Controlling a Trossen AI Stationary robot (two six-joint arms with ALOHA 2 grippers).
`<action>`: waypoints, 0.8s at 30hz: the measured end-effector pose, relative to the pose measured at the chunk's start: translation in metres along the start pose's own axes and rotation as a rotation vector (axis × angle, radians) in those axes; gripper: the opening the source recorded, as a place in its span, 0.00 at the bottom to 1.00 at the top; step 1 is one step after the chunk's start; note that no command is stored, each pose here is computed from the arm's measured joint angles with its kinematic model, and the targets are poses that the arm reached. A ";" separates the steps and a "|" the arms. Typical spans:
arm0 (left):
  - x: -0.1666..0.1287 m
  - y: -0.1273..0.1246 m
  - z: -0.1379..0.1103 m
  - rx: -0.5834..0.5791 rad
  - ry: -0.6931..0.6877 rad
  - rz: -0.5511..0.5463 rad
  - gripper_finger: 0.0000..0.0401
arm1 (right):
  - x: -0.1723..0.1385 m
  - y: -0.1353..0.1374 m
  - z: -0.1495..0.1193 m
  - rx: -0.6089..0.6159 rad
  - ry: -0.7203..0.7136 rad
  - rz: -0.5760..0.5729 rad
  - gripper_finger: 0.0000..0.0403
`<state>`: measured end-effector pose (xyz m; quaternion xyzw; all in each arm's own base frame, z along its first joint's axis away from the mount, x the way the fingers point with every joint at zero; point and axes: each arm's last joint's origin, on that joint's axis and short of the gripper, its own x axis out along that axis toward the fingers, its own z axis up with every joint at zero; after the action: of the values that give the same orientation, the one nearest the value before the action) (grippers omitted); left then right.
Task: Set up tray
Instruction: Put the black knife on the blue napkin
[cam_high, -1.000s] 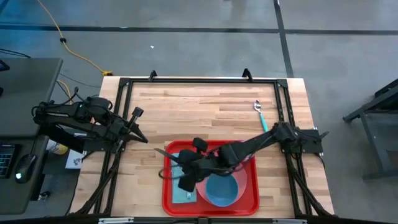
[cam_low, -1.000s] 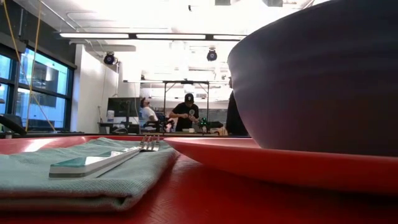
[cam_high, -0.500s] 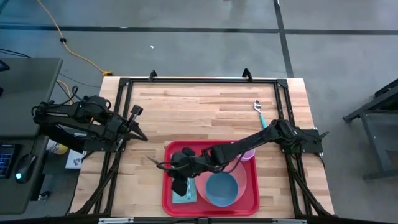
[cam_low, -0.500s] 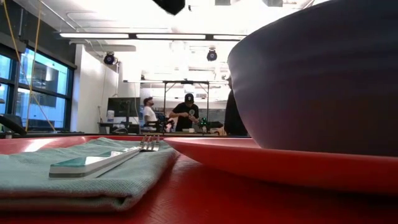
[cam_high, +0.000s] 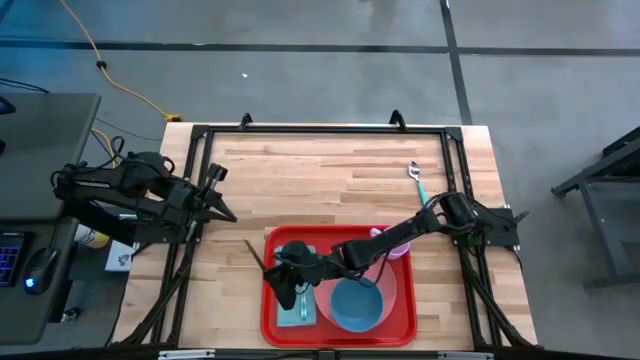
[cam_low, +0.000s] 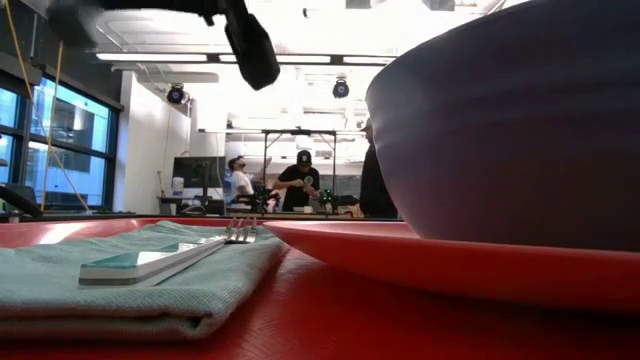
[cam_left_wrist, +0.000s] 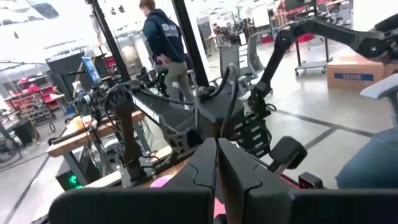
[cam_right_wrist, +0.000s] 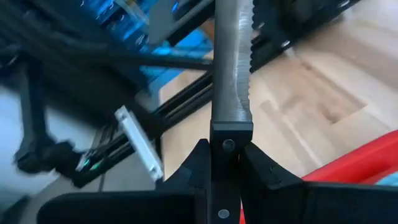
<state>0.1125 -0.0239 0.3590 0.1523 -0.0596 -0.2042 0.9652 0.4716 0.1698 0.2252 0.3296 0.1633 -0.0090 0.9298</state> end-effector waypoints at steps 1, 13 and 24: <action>0.000 0.000 0.000 0.000 0.003 0.007 0.12 | 0.000 -0.002 -0.001 0.005 -0.025 -0.007 0.07; 0.000 0.004 -0.002 -0.028 0.044 0.131 0.12 | -0.005 -0.008 -0.004 -0.019 0.010 -0.282 0.07; -0.004 0.010 -0.003 -0.025 0.105 0.365 0.12 | -0.023 0.016 -0.003 0.124 0.070 -0.437 0.07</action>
<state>0.1134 -0.0130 0.3597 0.1372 -0.0332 -0.0182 0.9898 0.4514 0.1815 0.2399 0.3430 0.2623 -0.2085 0.8775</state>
